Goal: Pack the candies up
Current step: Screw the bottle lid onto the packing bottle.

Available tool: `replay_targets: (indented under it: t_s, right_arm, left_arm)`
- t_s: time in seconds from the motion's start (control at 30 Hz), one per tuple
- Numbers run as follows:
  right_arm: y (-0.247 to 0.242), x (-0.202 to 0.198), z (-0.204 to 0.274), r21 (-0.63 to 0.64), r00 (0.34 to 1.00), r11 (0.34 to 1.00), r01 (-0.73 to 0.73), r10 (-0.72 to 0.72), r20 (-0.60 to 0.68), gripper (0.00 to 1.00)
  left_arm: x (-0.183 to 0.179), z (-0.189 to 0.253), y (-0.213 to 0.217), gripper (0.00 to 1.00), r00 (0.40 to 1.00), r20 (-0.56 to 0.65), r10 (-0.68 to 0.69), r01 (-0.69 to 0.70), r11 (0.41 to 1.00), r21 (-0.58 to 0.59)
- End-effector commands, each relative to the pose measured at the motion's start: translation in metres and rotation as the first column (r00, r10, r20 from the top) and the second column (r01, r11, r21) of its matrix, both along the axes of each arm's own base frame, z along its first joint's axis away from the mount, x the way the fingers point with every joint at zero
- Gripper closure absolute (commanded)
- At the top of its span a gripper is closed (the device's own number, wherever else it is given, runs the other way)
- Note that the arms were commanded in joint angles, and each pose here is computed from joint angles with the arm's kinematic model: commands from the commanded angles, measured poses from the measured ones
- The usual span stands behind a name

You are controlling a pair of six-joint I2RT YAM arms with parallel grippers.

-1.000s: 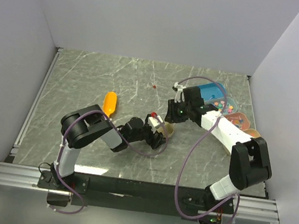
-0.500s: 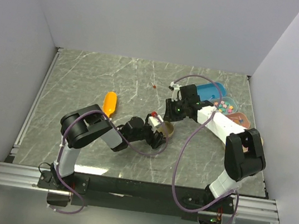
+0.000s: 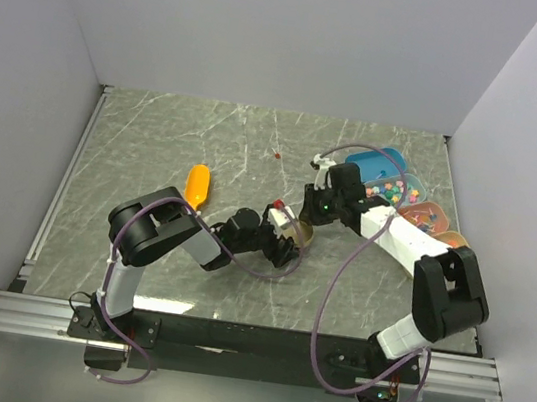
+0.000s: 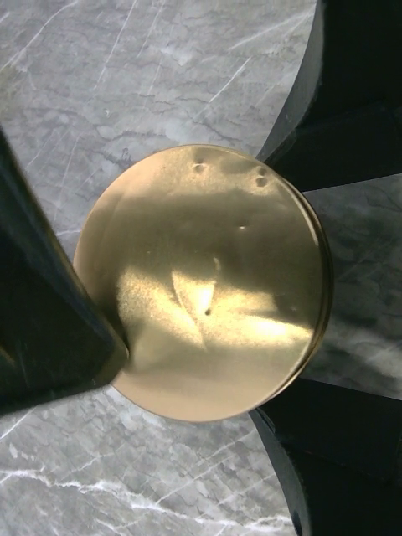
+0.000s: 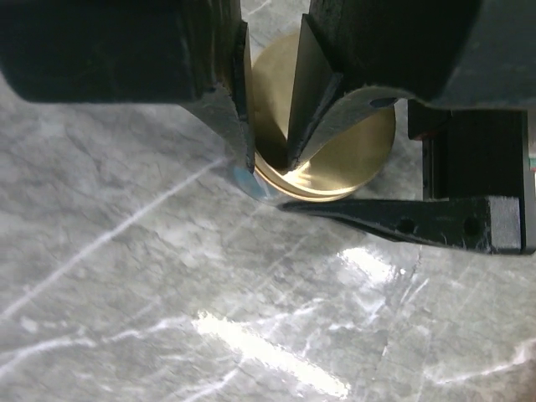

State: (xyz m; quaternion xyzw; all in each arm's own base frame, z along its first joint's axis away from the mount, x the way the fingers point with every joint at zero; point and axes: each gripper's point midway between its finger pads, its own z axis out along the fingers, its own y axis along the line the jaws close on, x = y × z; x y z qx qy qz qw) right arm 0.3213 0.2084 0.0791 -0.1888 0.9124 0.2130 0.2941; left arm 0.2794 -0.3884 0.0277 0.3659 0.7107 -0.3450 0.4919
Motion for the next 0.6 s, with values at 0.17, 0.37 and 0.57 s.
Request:
replay_targets:
  t_s: [0.17, 0.37, 0.57]
  right_arm:
    - [-0.003, -0.089, -0.029, 0.026, 0.967, 0.998, 0.059, -0.051, -0.25, 0.76]
    - [0.0, -0.122, -0.043, 0.09, 0.938, 0.983, 0.163, -0.126, -0.324, 0.87]
    - [0.014, -0.134, -0.044, 0.15, 0.923, 0.968, 0.199, -0.134, -0.36, 0.92]
  left_arm:
    - [0.015, -0.041, 0.026, 0.19, 0.978, -0.128, 0.164, -0.147, 0.98, 0.134]
    - [0.02, -0.037, 0.027, 0.2, 0.973, -0.126, 0.192, -0.175, 0.976, 0.132]
    - [0.022, -0.04, 0.028, 0.2, 0.963, -0.147, 0.224, -0.204, 0.969, 0.14]
